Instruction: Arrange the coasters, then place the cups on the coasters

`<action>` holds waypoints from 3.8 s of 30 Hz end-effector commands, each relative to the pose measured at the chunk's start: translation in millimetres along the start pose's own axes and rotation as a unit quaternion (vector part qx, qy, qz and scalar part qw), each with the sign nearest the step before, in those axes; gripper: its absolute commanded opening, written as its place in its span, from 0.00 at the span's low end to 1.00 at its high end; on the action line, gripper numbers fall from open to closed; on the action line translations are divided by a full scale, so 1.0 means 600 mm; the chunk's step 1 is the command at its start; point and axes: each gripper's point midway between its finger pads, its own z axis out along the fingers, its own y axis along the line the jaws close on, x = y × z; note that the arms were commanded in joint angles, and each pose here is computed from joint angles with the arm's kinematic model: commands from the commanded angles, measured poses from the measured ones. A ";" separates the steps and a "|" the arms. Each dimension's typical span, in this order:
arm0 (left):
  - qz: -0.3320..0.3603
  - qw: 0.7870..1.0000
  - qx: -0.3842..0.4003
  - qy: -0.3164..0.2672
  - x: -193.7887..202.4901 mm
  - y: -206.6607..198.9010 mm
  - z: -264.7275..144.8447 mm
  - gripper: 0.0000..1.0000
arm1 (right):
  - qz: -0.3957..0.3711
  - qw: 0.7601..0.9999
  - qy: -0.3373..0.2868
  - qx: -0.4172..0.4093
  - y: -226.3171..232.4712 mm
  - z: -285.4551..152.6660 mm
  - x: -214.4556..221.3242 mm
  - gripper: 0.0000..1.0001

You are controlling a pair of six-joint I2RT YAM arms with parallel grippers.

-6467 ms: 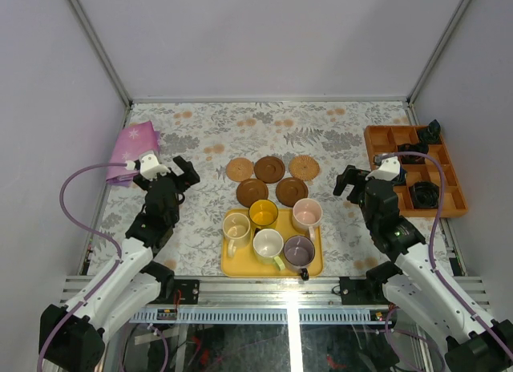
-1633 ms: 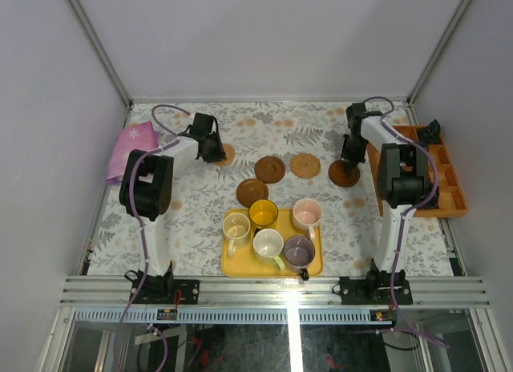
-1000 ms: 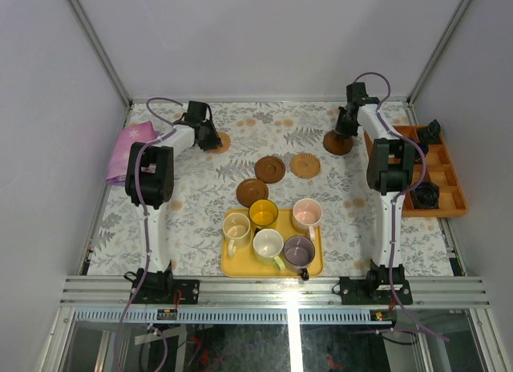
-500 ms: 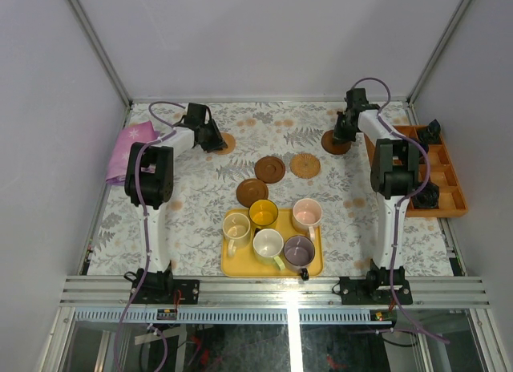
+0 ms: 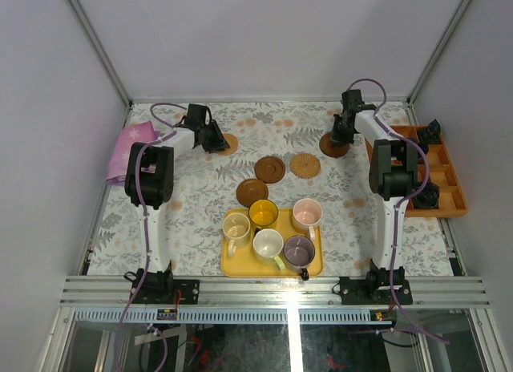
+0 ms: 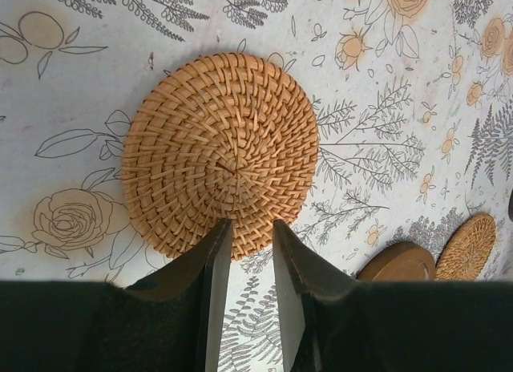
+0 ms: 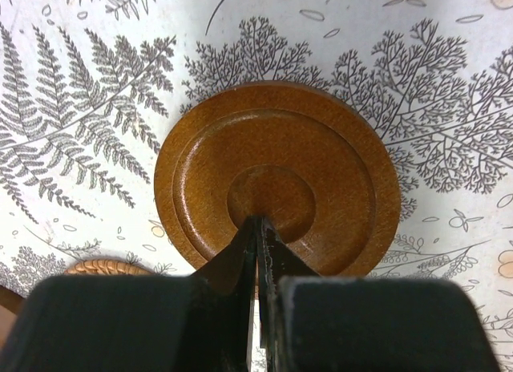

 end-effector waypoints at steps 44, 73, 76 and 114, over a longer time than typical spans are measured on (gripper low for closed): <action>0.181 0.963 0.150 0.130 0.193 -0.215 0.000 0.27 | -0.138 0.984 0.048 -0.098 0.173 -0.069 0.136 0.04; 0.118 0.983 0.097 0.101 0.129 -0.163 0.106 0.28 | -0.135 0.990 0.036 -0.027 0.156 0.031 0.075 0.00; 0.114 0.985 0.100 0.088 0.109 -0.166 0.111 0.28 | -0.125 0.991 0.030 -0.023 0.150 0.034 0.062 0.00; 0.200 0.969 0.140 0.040 0.078 -0.224 -0.066 0.31 | -0.128 0.983 -0.080 -0.103 0.188 -0.115 -0.023 0.03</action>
